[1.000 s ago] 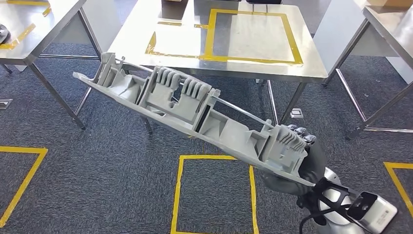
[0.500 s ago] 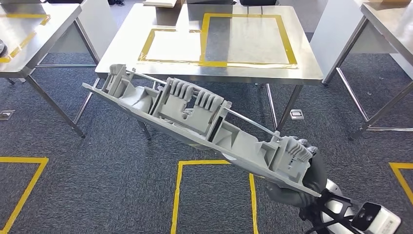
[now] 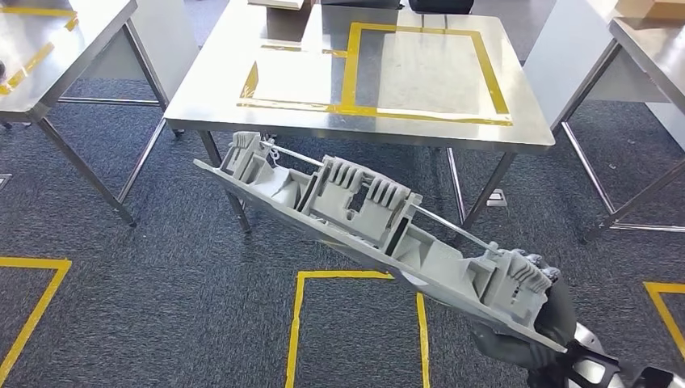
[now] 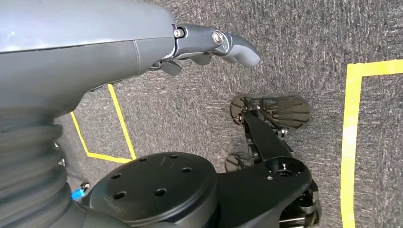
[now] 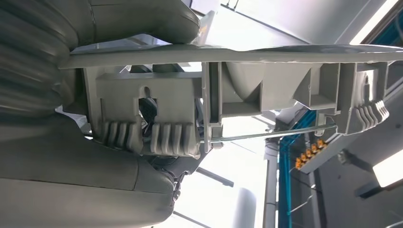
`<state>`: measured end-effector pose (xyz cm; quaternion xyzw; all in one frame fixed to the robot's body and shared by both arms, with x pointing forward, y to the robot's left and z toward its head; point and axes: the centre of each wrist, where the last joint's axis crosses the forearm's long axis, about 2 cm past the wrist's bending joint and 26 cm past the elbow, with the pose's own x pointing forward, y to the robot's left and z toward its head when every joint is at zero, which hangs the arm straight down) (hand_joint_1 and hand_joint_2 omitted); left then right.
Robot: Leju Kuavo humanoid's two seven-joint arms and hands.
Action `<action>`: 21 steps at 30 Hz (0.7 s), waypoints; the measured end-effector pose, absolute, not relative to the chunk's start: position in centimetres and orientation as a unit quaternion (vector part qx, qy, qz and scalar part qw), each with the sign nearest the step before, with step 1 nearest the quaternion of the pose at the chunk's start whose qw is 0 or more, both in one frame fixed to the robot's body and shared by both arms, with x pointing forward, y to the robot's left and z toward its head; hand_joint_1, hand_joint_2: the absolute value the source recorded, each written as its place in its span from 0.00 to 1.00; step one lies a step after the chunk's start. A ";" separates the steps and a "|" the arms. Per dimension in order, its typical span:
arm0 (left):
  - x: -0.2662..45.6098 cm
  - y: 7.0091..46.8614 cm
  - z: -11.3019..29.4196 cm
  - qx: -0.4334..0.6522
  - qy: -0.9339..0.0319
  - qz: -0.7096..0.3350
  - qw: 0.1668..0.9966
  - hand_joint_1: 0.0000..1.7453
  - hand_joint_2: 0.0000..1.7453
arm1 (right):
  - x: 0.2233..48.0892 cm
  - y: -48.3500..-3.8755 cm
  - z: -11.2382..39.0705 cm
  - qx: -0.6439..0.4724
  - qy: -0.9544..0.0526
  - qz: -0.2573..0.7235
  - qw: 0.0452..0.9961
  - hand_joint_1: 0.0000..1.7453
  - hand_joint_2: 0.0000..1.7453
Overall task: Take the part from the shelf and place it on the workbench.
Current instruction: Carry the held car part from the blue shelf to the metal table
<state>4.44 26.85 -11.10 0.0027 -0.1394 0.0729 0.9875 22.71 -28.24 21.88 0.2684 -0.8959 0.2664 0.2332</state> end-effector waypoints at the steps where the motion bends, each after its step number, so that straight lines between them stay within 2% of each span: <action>1: 4.4 26.9 -11.1 0.002 -0.139 0.072 0.988 0.00 1.00 | 22.6 -28.3 21.7 0.268 -0.895 0.266 0.237 1.00 1.00; 21: 4.5 26.7 -11.1 -0.001 -0.139 0.070 0.988 0.00 1.00 | 21.5 -29.5 21.2 0.272 -0.891 0.263 0.251 1.00 1.00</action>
